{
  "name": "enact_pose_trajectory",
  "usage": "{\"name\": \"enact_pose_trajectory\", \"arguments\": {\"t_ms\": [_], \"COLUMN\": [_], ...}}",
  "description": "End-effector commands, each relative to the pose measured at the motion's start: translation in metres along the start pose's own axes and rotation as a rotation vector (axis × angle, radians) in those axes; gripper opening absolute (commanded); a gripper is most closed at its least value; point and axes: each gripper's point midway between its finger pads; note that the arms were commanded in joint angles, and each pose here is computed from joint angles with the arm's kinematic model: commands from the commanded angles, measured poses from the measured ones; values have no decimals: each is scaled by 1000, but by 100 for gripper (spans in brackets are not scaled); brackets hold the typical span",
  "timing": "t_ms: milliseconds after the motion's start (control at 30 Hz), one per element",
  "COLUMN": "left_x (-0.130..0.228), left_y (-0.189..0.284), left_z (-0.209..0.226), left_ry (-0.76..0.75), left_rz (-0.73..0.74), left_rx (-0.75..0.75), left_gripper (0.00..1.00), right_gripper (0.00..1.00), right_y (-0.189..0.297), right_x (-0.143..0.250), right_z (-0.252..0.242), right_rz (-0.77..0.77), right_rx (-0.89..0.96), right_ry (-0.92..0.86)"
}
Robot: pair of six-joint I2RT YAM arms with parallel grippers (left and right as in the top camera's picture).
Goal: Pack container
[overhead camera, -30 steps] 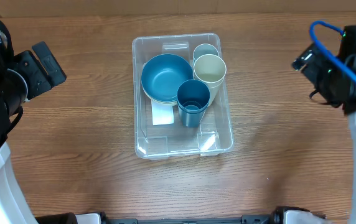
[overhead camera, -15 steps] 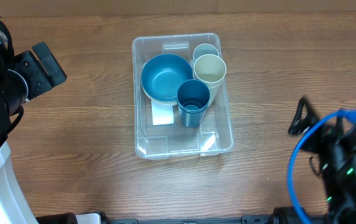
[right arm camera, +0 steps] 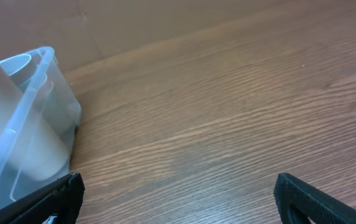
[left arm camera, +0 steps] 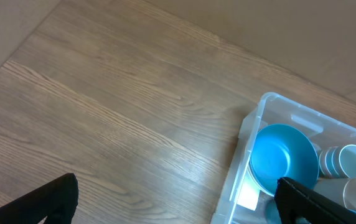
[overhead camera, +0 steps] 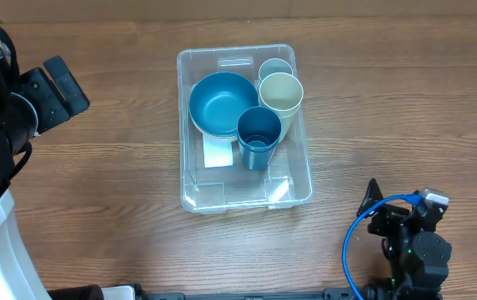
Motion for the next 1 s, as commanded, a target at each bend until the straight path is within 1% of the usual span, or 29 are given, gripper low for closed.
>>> {"name": "enact_pose_trajectory", "arguments": {"t_ms": [0, 233, 300, 800, 900, 967], "left_x": [-1, -1, -1, -1, -2, -10], "left_y": [3, 3, 3, 3, 15, 24], "left_z": [0, 0, 0, 1, 8, 9], "left_ry": [14, 14, 14, 9, -15, 0], "left_rz": [-10, -10, -10, -11, -54, -143], "left_rx": [5, 5, 5, -1, -28, -21], "left_gripper": [100, 100, 100, 100, 100, 100], "right_gripper": [100, 100, 100, 100, 100, 100], "right_y": [-4, -12, -13, -13, -13, -13], "right_x": [6, 26, 36, 36, 36, 36], "right_z": [-2, -13, -19, -19, -19, -19], "right_rz": [1, 49, 85, 85, 85, 85], "right_rx": [-5, 23, 43, 43, 43, 43], "right_ry": [7, 6, 8, 8, 8, 8]}}
Point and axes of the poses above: each gripper's point midway between its finger pads, its own y axis back along the fingers, its own z axis along the line the jaws close on, x = y × z, and after that the axes turned 15 degrees about -y, right-handed
